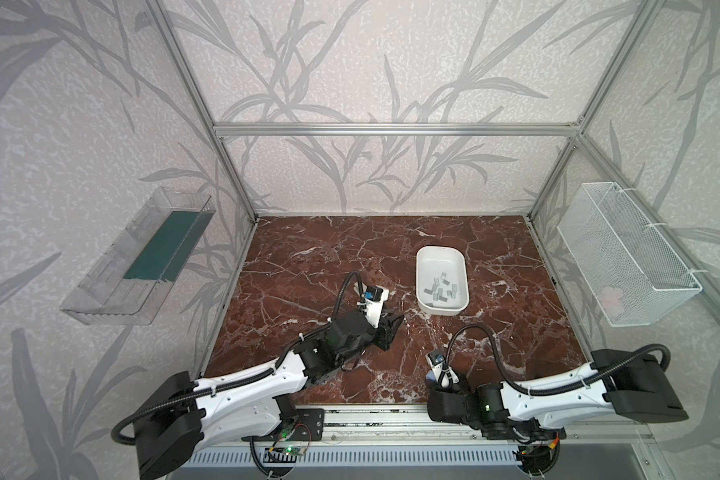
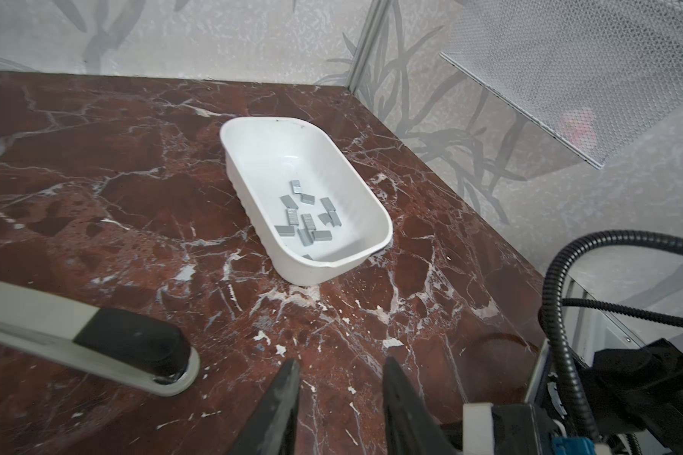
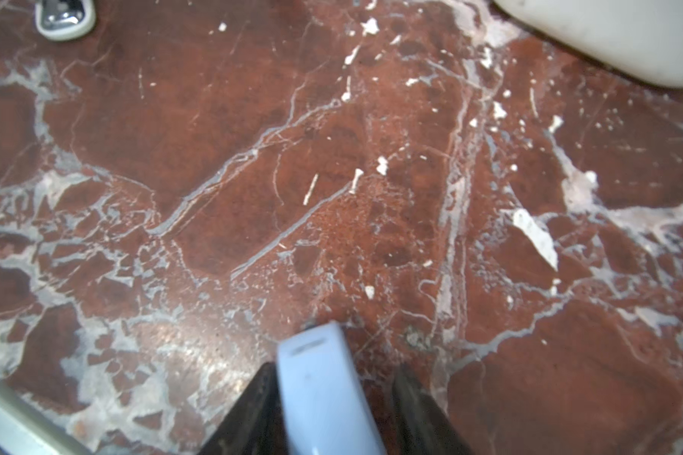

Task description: Load the staples into the stapler

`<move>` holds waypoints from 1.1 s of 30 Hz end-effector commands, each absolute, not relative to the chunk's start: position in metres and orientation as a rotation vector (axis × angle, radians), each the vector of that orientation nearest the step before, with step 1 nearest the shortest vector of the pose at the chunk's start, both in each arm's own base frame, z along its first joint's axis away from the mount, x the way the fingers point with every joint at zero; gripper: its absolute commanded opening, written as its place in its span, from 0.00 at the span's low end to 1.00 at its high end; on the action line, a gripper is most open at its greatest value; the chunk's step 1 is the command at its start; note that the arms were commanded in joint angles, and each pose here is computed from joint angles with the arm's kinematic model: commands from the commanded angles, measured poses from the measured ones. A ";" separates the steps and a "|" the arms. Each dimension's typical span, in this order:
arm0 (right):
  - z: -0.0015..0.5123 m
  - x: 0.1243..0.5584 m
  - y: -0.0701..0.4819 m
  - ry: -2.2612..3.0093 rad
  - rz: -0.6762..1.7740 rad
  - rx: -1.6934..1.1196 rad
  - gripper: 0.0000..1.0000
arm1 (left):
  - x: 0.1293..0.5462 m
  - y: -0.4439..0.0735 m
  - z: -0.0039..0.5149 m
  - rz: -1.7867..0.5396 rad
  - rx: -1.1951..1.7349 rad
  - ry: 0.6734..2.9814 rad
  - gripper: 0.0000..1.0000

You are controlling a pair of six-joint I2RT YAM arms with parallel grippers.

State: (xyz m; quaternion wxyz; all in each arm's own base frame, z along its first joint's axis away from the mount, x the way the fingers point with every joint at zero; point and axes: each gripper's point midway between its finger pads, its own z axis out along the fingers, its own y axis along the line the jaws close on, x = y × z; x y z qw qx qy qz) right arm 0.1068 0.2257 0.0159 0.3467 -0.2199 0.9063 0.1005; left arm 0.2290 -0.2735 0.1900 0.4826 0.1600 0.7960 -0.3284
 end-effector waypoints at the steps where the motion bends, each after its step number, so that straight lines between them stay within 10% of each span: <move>1: 0.015 0.108 0.246 2.336 0.286 -0.598 0.36 | 0.242 -0.232 0.170 -0.647 0.281 2.041 0.38; 12: -0.001 0.150 0.314 2.373 0.215 -0.645 0.22 | 0.286 -0.088 0.203 -0.398 -0.226 1.941 0.54; 25: 0.151 0.196 0.261 2.113 0.164 -0.383 0.97 | 0.306 0.023 0.190 0.074 -0.459 1.824 1.00; 33: 0.239 0.281 0.064 1.811 -0.112 0.130 0.99 | 0.326 0.047 0.133 0.419 -0.299 1.950 1.00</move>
